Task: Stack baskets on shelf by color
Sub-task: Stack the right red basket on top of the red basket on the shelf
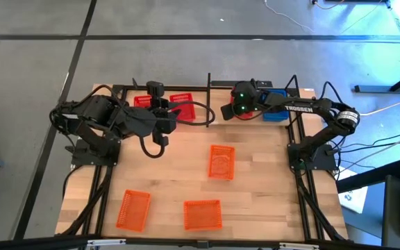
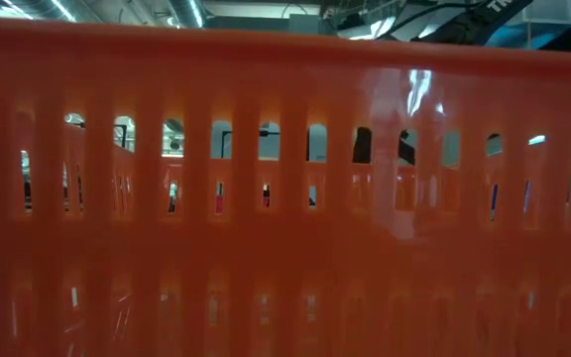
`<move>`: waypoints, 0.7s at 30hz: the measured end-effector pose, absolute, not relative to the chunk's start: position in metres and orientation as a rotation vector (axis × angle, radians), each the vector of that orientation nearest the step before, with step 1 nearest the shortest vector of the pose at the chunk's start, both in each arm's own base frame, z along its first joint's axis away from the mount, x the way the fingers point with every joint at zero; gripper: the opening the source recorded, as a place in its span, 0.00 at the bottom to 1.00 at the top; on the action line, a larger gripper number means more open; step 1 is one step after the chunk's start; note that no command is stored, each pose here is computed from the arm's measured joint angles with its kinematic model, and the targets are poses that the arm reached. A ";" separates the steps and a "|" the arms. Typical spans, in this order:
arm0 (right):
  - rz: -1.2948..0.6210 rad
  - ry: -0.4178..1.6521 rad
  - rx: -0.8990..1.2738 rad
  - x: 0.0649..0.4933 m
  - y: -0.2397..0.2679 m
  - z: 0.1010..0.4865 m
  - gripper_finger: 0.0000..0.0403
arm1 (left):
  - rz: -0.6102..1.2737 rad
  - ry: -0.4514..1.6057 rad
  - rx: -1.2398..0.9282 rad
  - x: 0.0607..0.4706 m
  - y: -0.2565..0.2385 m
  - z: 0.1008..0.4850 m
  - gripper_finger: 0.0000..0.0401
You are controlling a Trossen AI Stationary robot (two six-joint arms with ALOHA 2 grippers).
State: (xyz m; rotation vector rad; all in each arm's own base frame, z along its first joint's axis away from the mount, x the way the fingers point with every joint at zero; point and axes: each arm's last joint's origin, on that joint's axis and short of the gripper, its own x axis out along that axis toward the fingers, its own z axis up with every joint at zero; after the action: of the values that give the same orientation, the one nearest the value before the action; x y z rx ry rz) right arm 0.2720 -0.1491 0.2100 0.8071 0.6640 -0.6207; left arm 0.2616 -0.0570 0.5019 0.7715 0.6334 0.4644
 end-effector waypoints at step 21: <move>-0.677 0.774 0.576 0.282 -0.159 0.268 0.14 | 0.604 0.615 0.530 0.264 -0.035 0.500 0.21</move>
State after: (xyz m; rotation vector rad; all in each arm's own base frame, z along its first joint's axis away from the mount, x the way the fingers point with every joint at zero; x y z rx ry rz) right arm 0.2823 -0.1588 0.2676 0.5758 0.7741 -0.6773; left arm 0.2637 -0.0353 0.4995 0.5300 0.6152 0.6043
